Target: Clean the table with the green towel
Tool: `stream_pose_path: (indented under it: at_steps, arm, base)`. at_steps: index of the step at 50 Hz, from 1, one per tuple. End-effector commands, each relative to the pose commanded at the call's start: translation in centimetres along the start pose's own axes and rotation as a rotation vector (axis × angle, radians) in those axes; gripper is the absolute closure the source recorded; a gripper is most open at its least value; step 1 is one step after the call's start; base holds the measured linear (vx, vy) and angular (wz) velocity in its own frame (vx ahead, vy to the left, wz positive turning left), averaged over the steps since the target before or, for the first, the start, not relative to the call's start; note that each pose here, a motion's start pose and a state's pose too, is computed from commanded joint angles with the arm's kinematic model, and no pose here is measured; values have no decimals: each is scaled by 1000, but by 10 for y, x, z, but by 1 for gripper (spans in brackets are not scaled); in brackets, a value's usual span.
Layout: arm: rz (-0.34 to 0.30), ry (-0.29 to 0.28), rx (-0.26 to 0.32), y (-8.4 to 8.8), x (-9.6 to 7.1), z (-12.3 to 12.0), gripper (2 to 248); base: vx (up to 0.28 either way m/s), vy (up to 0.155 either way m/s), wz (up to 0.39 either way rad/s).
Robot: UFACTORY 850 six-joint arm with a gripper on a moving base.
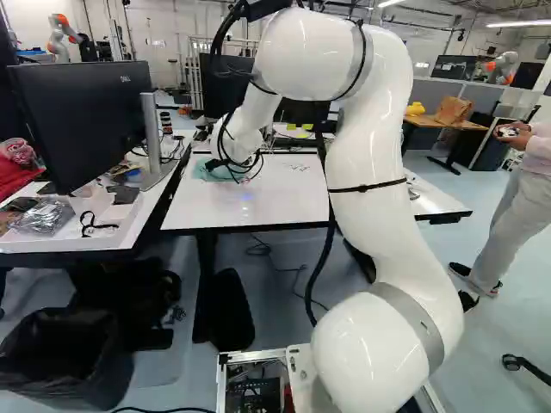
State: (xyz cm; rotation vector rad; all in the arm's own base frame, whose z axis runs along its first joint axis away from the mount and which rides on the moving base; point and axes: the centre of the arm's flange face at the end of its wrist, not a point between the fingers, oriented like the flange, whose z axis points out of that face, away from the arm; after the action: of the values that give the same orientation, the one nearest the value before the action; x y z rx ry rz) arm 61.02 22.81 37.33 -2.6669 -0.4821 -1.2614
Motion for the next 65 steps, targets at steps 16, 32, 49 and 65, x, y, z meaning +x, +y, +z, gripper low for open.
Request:
stream_pose_path:
  at_steps: [16, 32, 49, 65]
  arm:
    - [0, 0, 0, 0, 0, 0, 71]
    - [0, 0, 0, 0, 0, 0, 183]
    - [0, 0, 0, 0, 0, 0, 227]
    - [0, 0, 0, 0, 0, 0, 183]
  base:
    - [0, 0, 0]
    - [0, 0, 0]
    - [0, 0, 0]
    - [0, 0, 0]
